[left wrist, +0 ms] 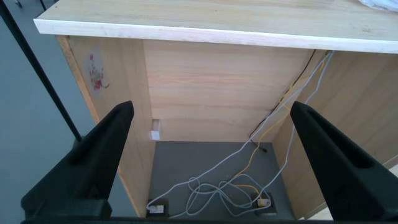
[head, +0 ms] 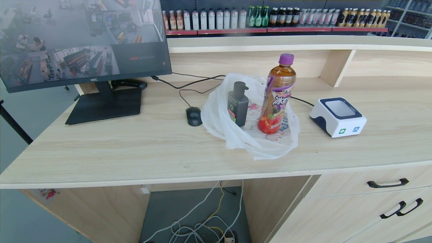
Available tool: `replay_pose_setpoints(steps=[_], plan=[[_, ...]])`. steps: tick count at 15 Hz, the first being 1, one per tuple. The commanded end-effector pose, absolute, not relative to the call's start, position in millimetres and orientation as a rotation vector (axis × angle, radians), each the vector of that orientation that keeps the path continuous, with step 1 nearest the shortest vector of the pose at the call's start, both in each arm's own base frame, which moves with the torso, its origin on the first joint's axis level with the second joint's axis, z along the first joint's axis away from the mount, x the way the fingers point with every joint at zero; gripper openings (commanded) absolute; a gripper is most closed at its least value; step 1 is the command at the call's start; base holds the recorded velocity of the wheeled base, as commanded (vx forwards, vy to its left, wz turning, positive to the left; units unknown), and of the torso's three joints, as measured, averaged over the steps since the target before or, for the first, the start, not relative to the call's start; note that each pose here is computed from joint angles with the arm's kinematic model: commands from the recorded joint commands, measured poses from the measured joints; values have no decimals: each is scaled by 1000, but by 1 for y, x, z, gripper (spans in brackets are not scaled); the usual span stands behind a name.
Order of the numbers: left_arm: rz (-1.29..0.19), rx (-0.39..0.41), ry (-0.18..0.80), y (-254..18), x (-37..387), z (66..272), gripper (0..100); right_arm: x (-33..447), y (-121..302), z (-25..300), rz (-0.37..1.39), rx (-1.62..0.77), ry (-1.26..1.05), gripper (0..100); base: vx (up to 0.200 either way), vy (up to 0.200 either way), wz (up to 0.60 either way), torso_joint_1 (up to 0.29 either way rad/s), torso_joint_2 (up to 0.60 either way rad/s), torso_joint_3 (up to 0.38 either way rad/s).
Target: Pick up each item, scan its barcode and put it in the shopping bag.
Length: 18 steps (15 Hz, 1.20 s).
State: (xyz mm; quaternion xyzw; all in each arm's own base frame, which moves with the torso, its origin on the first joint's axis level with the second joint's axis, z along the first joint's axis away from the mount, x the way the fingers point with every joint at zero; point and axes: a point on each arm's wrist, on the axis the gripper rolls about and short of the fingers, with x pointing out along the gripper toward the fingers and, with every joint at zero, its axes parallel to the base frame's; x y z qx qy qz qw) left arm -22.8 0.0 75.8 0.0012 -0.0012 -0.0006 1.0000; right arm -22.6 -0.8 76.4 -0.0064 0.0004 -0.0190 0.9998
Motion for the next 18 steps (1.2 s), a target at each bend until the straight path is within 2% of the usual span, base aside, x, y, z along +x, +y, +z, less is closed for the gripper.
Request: replay_pose_setpoints(steps=[1, 3, 11, 18], plan=[[-2, 3, -2, 0, -23, 76, 100, -23, -1, 76, -37, -9, -4, 100, -200, 0, 0, 2, 7, 2], [-2, 3, -3, 0, -23, 76, 100, -23, -1, 76, -37, -9, -4, 100, -200, 0, 0, 2, 5, 5], [-2, 3, -3, 0, -23, 76, 100, -23, -1, 76, -37, -9, -4, 100, 0, 0, 0, 0, 0, 0], [-2, 3, -3, 0, -23, 76, 100, -23, -1, 76, -37, -9, -4, 100, 0, -200, 0, 6, 6, 0]])
